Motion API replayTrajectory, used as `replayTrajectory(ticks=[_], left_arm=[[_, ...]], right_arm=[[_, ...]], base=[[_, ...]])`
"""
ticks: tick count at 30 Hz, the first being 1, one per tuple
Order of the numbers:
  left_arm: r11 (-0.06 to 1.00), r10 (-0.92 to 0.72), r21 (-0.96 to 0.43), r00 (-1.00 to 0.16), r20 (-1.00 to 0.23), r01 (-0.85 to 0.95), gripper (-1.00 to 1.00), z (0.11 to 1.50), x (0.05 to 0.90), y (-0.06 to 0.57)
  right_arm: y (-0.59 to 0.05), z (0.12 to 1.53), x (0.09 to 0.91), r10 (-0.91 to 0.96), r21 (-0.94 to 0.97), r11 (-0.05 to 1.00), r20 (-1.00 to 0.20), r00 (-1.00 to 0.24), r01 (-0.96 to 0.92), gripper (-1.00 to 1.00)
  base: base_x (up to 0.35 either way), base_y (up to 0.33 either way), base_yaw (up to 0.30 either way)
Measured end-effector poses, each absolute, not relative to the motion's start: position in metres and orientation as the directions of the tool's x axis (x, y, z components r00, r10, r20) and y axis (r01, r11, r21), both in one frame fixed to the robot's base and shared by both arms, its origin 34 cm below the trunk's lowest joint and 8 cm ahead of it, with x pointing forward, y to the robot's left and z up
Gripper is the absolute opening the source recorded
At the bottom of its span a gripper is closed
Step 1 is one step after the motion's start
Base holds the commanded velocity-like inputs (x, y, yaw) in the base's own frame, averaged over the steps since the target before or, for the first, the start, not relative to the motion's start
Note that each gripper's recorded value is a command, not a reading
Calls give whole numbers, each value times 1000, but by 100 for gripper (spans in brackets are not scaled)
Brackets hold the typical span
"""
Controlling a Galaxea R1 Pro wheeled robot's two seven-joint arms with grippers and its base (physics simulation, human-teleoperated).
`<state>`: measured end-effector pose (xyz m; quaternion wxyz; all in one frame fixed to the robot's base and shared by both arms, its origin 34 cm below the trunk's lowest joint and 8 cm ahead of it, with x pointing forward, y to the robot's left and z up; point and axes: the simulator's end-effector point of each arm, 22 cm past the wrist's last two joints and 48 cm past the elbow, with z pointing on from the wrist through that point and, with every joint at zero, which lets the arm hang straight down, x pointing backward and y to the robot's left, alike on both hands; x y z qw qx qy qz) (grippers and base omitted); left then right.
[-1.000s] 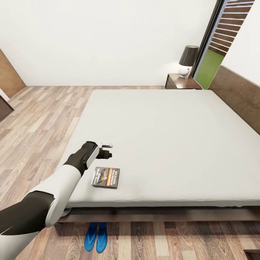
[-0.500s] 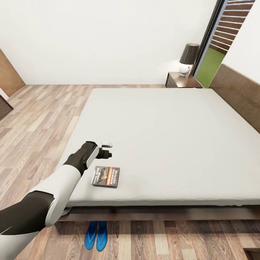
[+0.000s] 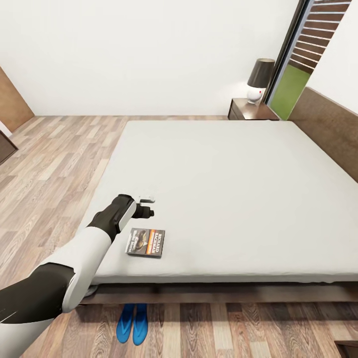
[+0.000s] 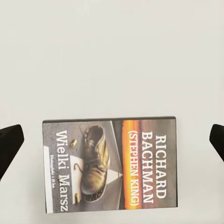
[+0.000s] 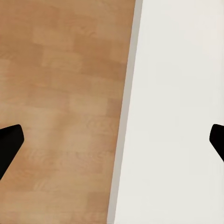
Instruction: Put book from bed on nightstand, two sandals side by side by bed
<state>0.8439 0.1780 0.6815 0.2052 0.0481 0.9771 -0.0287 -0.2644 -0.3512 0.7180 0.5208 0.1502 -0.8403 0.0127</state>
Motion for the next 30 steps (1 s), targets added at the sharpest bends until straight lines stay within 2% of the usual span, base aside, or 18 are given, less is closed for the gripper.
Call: replayTrajectory(ticks=[12, 30], left_arm=[[994, 80, -35, -904, -420, 105, 100, 683, 847, 178], [994, 79, -32, -902, -424, 102, 100, 683, 848, 179]], right_arm=[[-352, 718, -264, -263, 154, 947, 875, -406, -281, 100], [-352, 718, -264, -273, 162, 944, 874, -403, -288, 100]], base=[[0, 0, 0], [82, 26, 0]])
